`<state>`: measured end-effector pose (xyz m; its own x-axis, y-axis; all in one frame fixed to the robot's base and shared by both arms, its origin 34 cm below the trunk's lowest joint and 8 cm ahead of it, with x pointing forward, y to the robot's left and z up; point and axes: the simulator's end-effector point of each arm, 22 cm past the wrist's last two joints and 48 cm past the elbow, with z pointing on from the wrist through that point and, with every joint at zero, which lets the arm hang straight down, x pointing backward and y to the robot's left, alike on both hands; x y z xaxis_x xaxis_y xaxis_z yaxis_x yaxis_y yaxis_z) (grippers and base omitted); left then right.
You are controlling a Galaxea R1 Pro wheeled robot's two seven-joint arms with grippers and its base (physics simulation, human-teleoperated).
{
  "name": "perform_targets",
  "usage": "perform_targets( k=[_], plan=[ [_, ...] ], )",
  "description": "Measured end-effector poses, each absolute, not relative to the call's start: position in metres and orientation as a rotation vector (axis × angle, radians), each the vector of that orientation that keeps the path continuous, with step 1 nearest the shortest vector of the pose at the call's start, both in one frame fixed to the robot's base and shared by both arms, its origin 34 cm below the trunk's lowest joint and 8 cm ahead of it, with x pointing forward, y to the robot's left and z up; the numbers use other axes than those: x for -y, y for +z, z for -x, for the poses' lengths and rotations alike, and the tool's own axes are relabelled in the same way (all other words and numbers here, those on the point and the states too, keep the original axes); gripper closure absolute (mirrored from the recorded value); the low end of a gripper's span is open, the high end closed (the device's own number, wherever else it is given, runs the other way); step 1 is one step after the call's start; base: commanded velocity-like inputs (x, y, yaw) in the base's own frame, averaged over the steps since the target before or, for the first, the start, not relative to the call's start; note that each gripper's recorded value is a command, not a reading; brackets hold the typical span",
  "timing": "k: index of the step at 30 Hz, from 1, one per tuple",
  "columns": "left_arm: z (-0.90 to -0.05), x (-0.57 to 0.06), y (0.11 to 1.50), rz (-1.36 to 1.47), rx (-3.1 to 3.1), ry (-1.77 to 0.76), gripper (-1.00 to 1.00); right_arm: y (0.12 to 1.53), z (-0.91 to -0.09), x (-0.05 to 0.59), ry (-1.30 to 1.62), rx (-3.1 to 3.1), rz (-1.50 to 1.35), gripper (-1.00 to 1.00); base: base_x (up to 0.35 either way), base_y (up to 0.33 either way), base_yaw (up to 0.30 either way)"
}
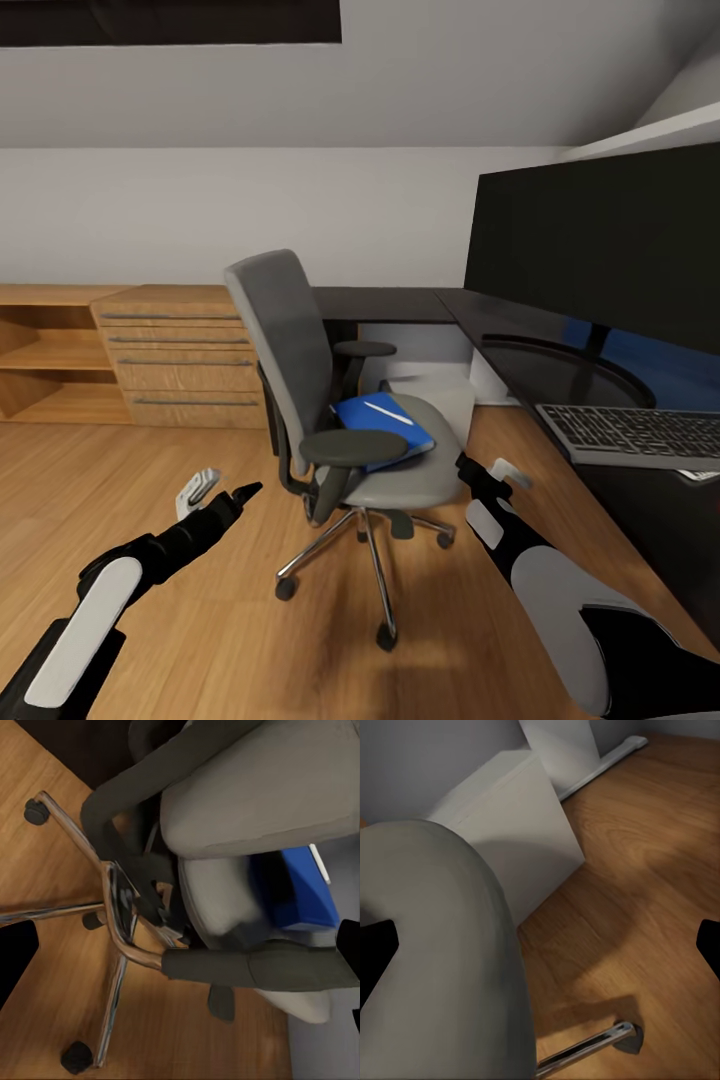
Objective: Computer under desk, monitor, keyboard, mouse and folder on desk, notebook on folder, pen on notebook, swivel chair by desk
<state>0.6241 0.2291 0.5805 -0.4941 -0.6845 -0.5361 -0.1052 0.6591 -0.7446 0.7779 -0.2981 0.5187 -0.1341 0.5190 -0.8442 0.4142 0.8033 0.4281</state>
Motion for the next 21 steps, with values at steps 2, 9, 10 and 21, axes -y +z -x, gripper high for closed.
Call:
perform_targets(
  k=[2,9,10,21],
  plan=[
    [-0.625,-0.234,0.582,0.624,-1.979,-0.817,-1.00,0.518,-0.778,0.298,0.105,-1.757,-0.726,-1.00,0.055,-0.012,0.000],
    [-0.628,-0.251,0.585,0.658,-1.954,-0.801,-1.00,0.518,-0.777,0.298,0.105,-1.758,-0.725,-1.00,0.174,-0.003,0.000],
    [-0.628,-0.252,0.585,0.659,-1.954,-0.801,-1.00,0.518,-0.777,0.298,0.105,-1.758,-0.725,-1.00,0.209,-0.001,0.000],
    [-0.629,-0.255,0.585,0.666,-1.951,-0.798,-1.00,0.517,-0.777,0.298,0.105,-1.759,-0.725,-1.00,0.058,-0.012,0.000]
  ],
)
